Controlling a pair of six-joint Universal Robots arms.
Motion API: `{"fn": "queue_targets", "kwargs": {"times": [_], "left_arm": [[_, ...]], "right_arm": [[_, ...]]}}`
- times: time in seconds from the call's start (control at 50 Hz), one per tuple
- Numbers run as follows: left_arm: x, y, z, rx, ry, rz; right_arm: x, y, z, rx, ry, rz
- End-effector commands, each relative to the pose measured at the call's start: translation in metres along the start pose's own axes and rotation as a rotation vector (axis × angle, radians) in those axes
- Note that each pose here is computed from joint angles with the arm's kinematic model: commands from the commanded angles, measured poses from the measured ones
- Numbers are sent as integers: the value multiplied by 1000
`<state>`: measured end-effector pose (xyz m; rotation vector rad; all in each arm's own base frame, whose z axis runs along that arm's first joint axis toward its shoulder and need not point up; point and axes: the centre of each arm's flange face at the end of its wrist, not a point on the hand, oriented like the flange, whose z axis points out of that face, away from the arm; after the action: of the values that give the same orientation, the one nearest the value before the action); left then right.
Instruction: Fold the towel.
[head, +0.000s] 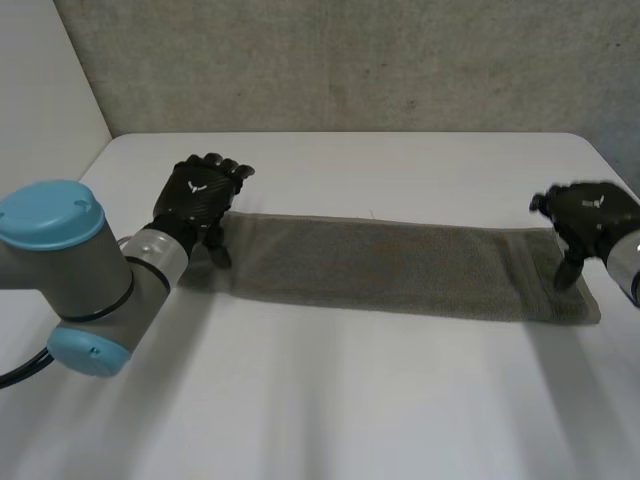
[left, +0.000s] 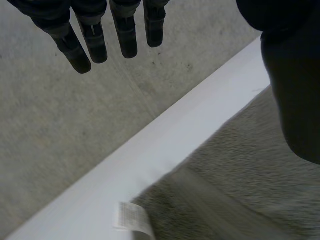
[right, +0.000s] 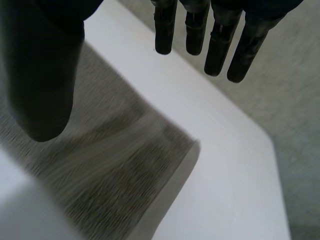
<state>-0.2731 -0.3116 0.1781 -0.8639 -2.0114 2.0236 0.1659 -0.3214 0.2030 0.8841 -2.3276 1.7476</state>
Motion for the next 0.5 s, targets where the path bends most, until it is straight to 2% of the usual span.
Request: {"fn": "queue_targets", "kwargs": {"times": [0.02,0.32,0.5], "left_arm": [[3,2,-5,-11,9,-81],[3,5,-5,-5,4,-80],[7,5,-7,-4,14,-79]], "right_arm": [[2,35,6,-88,-28,18],[2,71,34,-153,-26,-11],[25,71,42,-123,76,-26]]}}
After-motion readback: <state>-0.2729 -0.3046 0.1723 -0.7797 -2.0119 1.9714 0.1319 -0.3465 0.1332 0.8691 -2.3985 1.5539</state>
